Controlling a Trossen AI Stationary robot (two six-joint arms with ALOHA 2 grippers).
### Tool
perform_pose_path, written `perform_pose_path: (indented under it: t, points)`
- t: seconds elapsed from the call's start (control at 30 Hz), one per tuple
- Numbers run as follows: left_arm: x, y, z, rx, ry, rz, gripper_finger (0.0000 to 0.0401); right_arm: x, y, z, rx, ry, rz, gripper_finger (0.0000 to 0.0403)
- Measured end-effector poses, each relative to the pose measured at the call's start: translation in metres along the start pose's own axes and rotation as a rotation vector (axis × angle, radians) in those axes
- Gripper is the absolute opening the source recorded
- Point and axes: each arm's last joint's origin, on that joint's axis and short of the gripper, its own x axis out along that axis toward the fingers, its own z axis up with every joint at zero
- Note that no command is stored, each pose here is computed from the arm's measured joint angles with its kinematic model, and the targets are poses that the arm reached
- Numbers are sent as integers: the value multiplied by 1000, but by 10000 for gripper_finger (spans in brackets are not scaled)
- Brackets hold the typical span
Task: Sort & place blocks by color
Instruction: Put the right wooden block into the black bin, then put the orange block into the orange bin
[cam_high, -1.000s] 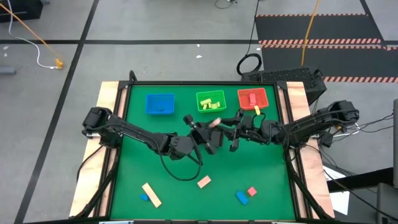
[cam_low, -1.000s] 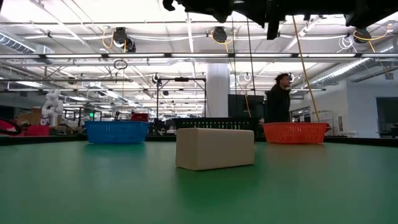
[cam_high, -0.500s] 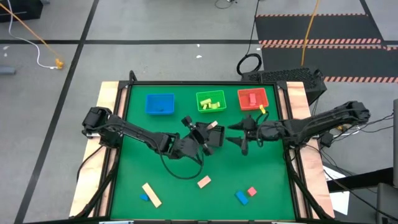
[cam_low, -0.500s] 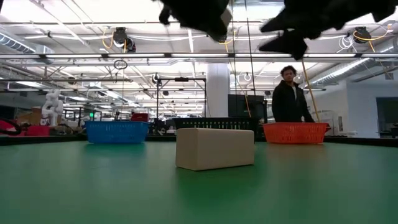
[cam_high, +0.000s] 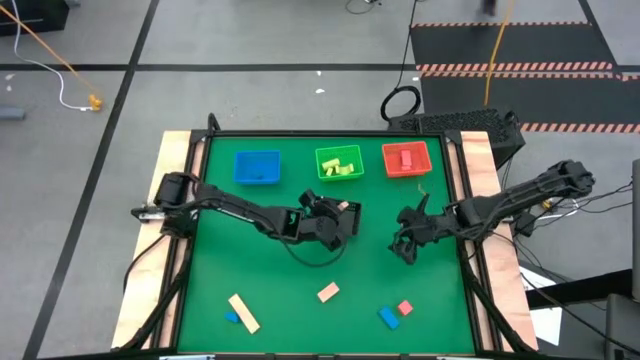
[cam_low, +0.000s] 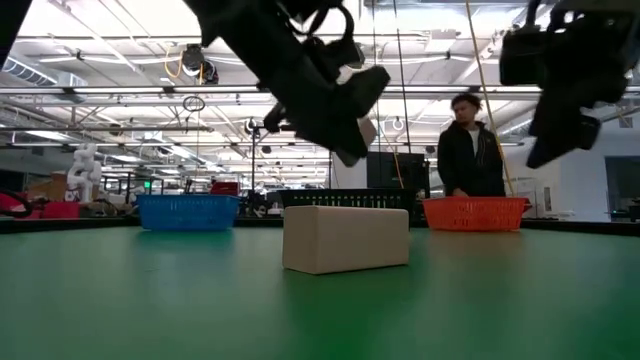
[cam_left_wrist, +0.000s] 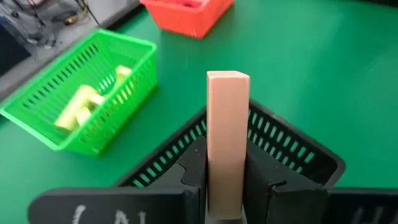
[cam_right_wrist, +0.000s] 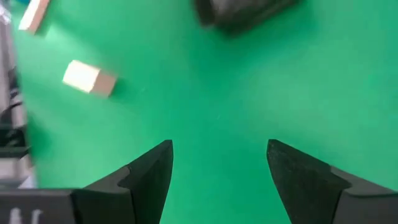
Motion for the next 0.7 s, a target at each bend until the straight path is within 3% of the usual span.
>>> perform_pose_path:
  t: [0.13,0.37,0.6,0.7]
  points:
    - [10,-1,-8,-20,44,-22,56,-1,9,-11,16,91,78,249]
    - [15,-2,-18,-41,82,-11,60,-1,20,-30,5,166,98,249]
    - [15,-1,-19,-69,93,-4,138,5,26,-46,-2,235,76,249]
    - [15,-2,-19,-83,93,-4,158,8,30,-53,-64,260,76,249]
